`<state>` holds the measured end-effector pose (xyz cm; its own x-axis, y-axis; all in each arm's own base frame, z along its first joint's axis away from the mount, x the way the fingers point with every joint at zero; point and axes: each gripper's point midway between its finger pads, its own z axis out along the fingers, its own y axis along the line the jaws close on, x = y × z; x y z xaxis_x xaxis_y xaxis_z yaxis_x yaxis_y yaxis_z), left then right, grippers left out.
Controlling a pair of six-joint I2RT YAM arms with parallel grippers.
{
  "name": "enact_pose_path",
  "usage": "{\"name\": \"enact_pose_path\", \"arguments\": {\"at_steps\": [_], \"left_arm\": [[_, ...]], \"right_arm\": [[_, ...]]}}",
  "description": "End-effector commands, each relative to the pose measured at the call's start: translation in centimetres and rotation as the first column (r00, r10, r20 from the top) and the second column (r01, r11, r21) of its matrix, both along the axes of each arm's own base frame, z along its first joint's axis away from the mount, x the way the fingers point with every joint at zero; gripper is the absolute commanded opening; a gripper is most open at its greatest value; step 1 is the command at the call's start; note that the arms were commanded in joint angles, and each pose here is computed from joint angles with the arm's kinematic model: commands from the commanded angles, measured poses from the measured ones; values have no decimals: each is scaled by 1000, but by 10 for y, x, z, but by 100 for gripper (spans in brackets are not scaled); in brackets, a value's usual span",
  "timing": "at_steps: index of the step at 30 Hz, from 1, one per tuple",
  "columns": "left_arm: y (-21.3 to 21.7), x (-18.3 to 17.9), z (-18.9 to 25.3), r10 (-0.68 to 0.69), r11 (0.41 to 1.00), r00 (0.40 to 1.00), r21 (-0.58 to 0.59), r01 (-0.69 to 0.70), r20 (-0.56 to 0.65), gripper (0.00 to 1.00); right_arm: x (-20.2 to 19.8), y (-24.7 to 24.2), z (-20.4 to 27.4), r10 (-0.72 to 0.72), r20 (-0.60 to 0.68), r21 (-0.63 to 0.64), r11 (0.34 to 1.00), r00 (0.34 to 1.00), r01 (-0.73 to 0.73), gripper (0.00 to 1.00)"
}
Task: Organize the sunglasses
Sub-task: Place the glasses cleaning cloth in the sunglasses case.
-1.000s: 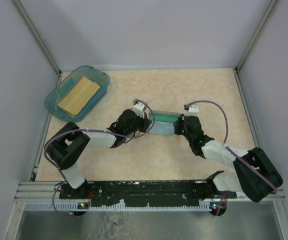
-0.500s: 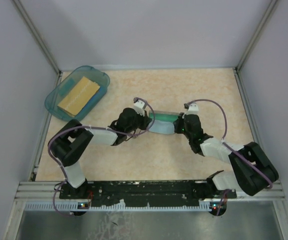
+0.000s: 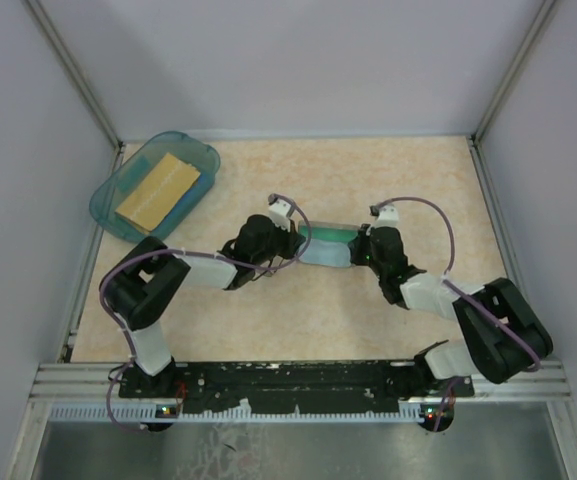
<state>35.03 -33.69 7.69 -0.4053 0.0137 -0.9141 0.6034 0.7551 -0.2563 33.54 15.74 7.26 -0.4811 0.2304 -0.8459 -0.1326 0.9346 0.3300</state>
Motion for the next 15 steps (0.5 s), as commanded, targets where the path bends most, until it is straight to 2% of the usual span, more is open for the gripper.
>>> {"name": "enact_pose_path", "arguments": {"at_steps": [1, 15], "left_arm": [[-8, 11, 12, -7, 999, 999, -37, 8, 35, 0], [-6, 16, 8, 2, 999, 1000, -39, -1, 29, 0]], "right_arm": [[22, 5, 31, -8, 94, 32, 999, 996, 5, 0], [28, 5, 25, -8, 82, 31, 1000, 997, 6, 0]]}}
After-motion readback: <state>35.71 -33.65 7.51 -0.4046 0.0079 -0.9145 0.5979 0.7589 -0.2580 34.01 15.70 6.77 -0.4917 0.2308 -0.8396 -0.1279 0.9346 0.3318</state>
